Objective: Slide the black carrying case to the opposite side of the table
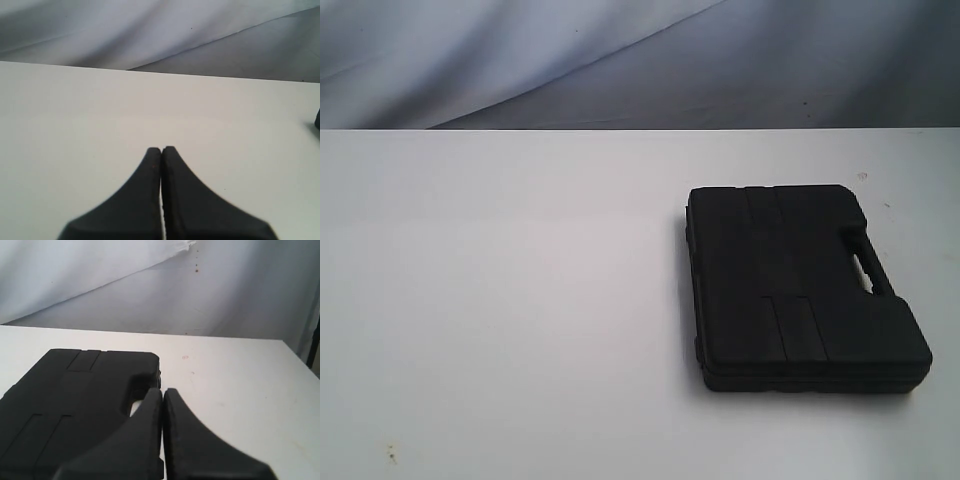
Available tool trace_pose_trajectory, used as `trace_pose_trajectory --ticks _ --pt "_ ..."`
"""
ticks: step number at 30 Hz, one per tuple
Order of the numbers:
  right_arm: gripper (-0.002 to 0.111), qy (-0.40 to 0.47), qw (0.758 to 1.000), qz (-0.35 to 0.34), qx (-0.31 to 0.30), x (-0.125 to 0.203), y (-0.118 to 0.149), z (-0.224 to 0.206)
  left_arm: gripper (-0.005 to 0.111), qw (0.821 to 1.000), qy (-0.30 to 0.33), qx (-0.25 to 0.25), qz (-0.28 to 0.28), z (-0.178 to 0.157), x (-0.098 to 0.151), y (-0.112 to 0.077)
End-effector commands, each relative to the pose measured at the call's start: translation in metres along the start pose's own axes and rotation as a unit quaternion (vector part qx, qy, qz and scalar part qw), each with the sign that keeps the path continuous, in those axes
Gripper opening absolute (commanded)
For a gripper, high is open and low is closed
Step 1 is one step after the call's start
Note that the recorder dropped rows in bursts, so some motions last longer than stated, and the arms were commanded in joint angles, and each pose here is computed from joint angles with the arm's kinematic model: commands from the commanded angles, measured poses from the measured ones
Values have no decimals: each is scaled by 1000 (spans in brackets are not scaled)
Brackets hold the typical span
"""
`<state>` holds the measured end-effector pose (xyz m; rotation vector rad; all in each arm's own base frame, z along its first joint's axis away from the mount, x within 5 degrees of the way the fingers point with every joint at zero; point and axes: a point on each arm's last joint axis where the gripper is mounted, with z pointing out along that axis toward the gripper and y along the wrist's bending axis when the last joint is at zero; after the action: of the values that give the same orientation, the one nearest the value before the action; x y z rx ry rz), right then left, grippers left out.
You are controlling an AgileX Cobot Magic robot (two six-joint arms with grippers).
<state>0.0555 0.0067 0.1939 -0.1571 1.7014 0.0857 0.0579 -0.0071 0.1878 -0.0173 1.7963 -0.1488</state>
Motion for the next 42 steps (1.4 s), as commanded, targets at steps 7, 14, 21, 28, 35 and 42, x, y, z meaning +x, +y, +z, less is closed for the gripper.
trace_pose_trajectory --ticks 7,14,21,28,35,42 --pt "0 55 996 72 10 11 -1 -1 0 1000 -1 -2 -1 0 1 0" --pt "0 54 996 70 10 11 -1 -1 0 1000 -1 -2 -1 0 1 0" --pt "0 54 996 70 10 11 -1 -1 0 1000 -1 -2 -1 0 1 0" --pt "0 54 996 71 10 11 -1 -1 0 1000 -1 -2 -1 0 1 0" --pt "0 54 996 71 10 11 -1 -1 0 1000 -1 -2 -1 0 1 0" --pt "0 54 996 71 10 11 -1 -1 0 1000 -1 -2 -1 0 1 0"
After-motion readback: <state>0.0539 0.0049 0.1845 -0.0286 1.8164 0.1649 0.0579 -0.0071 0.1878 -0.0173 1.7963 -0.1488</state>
